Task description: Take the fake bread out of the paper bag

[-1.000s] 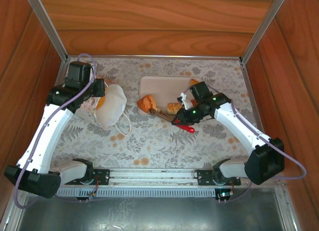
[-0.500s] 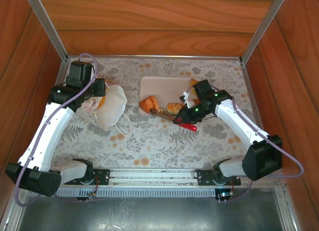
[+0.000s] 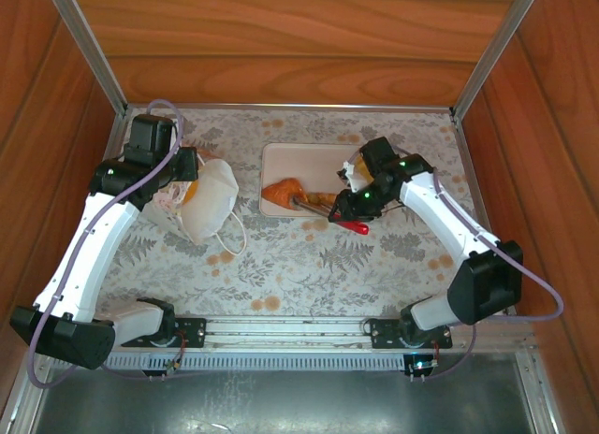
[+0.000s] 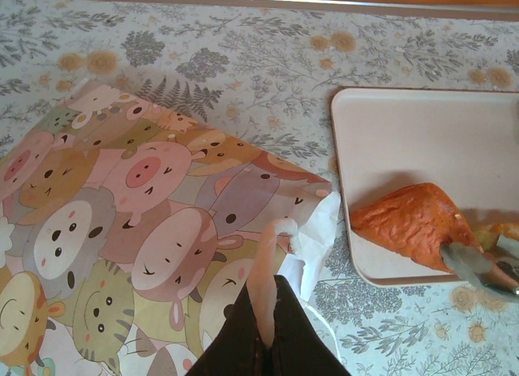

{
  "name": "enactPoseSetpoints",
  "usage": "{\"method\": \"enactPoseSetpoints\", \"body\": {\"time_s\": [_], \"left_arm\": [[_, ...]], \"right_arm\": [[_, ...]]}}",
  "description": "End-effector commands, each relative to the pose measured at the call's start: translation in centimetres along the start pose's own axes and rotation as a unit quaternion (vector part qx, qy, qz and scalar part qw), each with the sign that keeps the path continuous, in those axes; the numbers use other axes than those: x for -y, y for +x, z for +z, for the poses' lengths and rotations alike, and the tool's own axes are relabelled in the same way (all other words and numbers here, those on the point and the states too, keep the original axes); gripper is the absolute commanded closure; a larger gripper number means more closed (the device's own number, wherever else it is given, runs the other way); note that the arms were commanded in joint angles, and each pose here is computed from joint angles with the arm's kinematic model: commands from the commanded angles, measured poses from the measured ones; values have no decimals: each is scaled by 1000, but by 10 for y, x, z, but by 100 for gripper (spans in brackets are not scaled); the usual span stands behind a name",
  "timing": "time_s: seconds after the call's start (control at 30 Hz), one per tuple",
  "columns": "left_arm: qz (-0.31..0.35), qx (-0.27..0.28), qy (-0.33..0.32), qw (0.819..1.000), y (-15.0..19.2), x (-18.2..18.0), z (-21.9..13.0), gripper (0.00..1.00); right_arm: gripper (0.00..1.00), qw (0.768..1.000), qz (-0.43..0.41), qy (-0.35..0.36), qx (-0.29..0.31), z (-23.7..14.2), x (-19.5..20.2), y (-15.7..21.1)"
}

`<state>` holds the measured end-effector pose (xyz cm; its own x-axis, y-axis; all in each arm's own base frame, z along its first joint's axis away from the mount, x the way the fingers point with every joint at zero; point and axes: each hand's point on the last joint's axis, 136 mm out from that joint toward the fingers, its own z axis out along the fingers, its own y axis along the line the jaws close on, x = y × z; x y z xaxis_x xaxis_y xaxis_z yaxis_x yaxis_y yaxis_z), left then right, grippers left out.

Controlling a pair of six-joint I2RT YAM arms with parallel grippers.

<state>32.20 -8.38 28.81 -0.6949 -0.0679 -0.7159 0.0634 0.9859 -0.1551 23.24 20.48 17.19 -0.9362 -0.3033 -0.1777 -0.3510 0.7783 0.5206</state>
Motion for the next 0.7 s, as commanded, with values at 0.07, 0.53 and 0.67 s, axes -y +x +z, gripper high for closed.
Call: {"method": "enactPoseSetpoints", "body": {"time_s": [0.07, 0.53, 0.67], "left_arm": [[-4, 5, -1, 1000, -1, -2, 2, 100], [-7, 6, 6, 1000, -2, 0, 2, 100], [-8, 8, 6, 1000, -1, 0, 1, 100]], "right_arm": [[56, 999, -30, 13, 17, -16, -4, -12], [60, 999, -12, 25, 34, -2, -5, -59], [59, 999, -24, 32, 24, 7, -16, -64]]}}
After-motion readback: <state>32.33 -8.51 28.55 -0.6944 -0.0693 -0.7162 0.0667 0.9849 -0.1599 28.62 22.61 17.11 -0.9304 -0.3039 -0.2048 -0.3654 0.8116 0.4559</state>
